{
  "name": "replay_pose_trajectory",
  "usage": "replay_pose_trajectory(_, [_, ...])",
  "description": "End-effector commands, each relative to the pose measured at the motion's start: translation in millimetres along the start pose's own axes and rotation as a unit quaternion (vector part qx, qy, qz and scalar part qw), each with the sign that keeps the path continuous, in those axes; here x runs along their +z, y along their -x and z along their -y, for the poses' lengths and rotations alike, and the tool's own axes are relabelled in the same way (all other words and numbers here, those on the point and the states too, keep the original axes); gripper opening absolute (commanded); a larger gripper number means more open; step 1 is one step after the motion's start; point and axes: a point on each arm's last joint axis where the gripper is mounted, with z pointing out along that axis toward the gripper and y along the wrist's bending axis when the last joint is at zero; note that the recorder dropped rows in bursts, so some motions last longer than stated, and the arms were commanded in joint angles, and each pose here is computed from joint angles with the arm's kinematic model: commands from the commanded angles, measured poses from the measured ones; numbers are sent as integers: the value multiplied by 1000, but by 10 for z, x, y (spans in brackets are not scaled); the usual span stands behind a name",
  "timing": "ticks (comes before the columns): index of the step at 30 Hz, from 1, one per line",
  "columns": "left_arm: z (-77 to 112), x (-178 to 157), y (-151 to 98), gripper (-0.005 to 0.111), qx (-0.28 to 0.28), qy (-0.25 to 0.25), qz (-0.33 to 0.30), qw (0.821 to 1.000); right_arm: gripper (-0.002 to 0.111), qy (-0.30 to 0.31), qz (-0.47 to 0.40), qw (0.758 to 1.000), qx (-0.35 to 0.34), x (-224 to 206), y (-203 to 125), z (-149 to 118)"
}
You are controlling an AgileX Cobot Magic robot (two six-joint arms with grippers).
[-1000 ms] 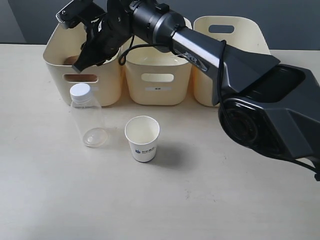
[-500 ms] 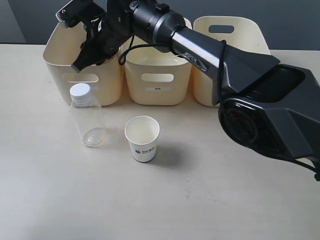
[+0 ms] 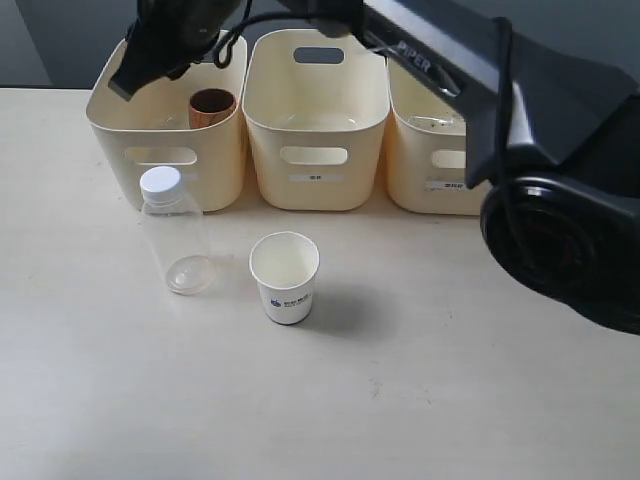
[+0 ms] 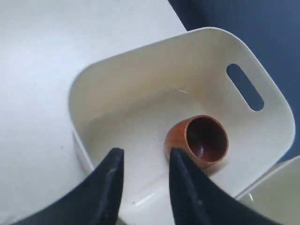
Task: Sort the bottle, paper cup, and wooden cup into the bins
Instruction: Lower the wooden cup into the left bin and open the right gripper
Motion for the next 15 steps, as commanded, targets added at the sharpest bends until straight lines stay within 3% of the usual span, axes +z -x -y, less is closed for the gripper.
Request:
replay_pose_trajectory(1, [3,-3,-3,0,-2,-2,1,1000,28,5,-50,998,-38,-484,127,-142])
replay_pose_trajectory(4, [3,-3,-3,0,-2,-2,1,1000,19,17,-64,997,-49,-742,194,-248])
replay_pose_trajectory(7, [3,-3,-3,0,-2,-2,1,1000,20,24,-52,998,-36,-893,258,-335])
replay_pose_trajectory(12, [3,-3,-3,0,-2,-2,1,1000,43,87,-39,995,-11,-999,290,-530])
replay_pose_trajectory(15, [3,-3,-3,0,-2,-2,1,1000,54,88,-58,994,2,-968,239,-603])
